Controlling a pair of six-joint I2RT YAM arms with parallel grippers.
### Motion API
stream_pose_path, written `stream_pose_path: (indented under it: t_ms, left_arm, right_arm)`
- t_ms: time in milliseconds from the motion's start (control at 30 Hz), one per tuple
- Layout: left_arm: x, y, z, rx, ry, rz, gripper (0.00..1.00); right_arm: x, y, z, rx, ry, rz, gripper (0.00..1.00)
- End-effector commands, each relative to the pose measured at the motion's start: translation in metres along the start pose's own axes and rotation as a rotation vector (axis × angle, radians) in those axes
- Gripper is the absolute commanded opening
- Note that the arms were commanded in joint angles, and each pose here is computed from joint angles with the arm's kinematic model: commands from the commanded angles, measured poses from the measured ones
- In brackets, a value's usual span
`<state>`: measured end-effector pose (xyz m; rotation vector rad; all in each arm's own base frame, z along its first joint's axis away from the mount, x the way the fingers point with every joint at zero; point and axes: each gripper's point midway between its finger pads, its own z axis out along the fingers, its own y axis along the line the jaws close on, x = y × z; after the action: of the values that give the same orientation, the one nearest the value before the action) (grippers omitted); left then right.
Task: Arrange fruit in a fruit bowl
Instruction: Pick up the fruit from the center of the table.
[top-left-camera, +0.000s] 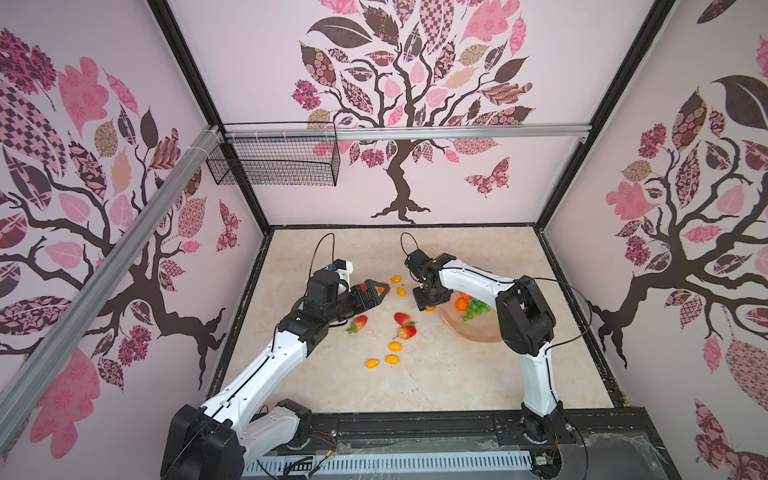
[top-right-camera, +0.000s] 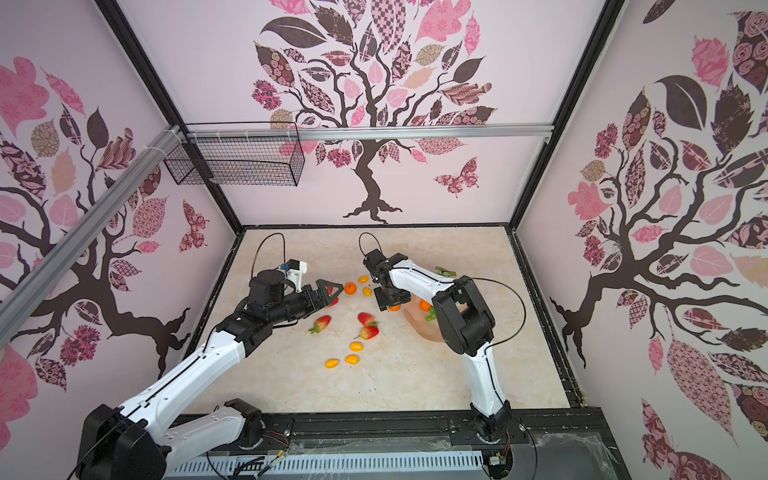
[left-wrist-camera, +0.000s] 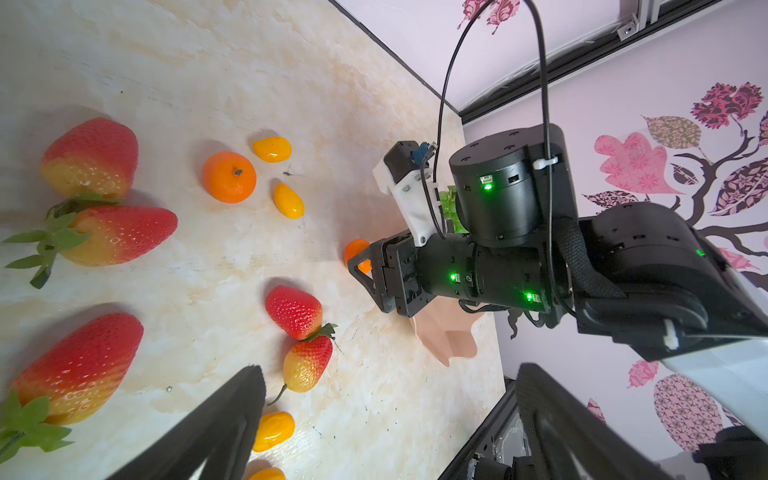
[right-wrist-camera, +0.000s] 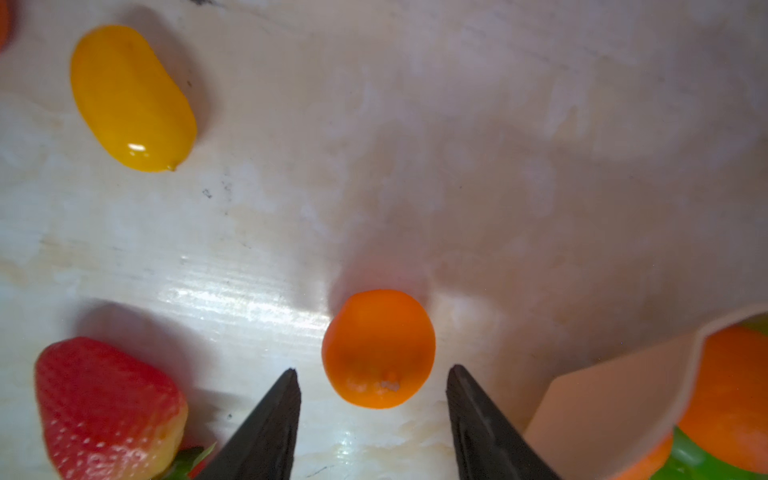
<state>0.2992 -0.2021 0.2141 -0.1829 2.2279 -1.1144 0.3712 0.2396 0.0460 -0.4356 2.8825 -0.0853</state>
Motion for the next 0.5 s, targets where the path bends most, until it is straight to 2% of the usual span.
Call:
stream_pose_path:
  t_ms: [0, 467]
  left_arm:
    - [0.005, 0.007, 0.0, -0.006, 0.004, -0.003, 0.98]
    - [0.005, 0.008, 0.0, -0.01, 0.005, 0.001, 0.98]
  right_arm:
    - [0.001, -0.003, 0.013, 0.027, 0.032, -0.009, 0.6]
    - [0.003, -0.004, 0.028, 0.01, 0.056, 0.004, 0.58]
